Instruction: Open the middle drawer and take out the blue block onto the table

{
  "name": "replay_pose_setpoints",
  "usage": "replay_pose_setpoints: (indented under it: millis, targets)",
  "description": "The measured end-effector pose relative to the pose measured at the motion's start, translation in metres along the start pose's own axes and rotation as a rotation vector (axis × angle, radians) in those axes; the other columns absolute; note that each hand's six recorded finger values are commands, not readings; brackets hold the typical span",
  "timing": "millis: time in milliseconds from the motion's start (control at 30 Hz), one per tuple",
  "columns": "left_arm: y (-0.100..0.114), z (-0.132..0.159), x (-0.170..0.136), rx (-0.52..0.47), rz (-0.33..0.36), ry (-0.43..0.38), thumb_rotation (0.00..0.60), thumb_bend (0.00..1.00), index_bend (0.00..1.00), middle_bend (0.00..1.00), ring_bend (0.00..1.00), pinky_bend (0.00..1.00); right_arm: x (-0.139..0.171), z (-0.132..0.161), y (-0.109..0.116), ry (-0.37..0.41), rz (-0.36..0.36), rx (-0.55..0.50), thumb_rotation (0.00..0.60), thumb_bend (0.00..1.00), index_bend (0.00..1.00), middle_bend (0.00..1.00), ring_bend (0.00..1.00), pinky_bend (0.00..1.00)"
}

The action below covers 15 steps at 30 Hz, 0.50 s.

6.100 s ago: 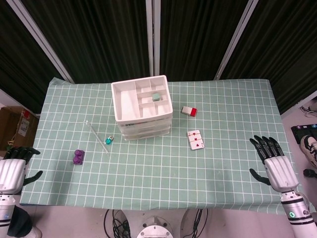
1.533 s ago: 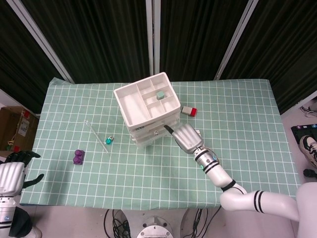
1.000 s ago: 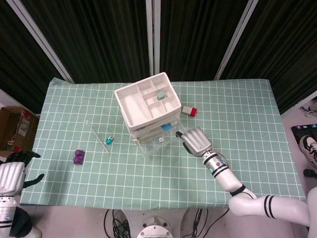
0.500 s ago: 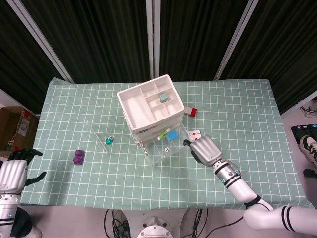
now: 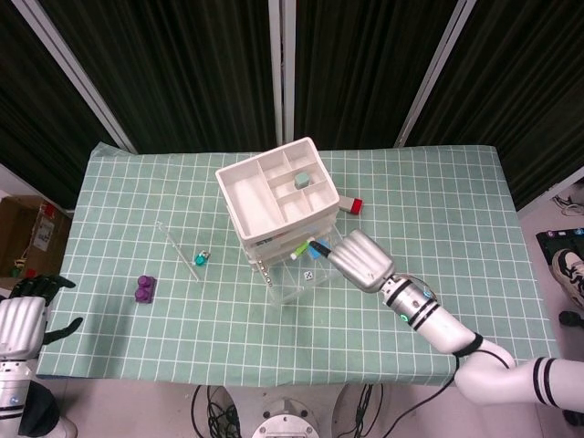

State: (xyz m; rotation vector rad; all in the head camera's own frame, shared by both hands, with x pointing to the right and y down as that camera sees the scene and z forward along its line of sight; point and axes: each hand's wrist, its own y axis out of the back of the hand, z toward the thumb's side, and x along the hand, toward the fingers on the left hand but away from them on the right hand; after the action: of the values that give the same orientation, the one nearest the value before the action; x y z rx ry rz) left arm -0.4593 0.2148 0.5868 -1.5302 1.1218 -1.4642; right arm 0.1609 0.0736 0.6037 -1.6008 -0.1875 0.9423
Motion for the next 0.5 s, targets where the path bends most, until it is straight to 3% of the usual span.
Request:
replay_pose_setpoints:
  millis: [167,500]
  targets:
    - [0.001,-0.004,-0.007,0.003,-0.003,0.018,0.6,0.13,0.35,0.31,0.24,0.23,-0.026,0.015,-0.002,0.097,-0.027,0.206,0.6,0.08,0.36,0.95,1.0,1.0]
    - [0.0,-0.006,-0.009,0.001,-0.005,0.028,0.6,0.13,0.35,0.31,0.24,0.23,-0.042,0.022,-0.026,0.137,-0.011,0.306,0.6,0.08,0.36,0.95,1.0,1.0]
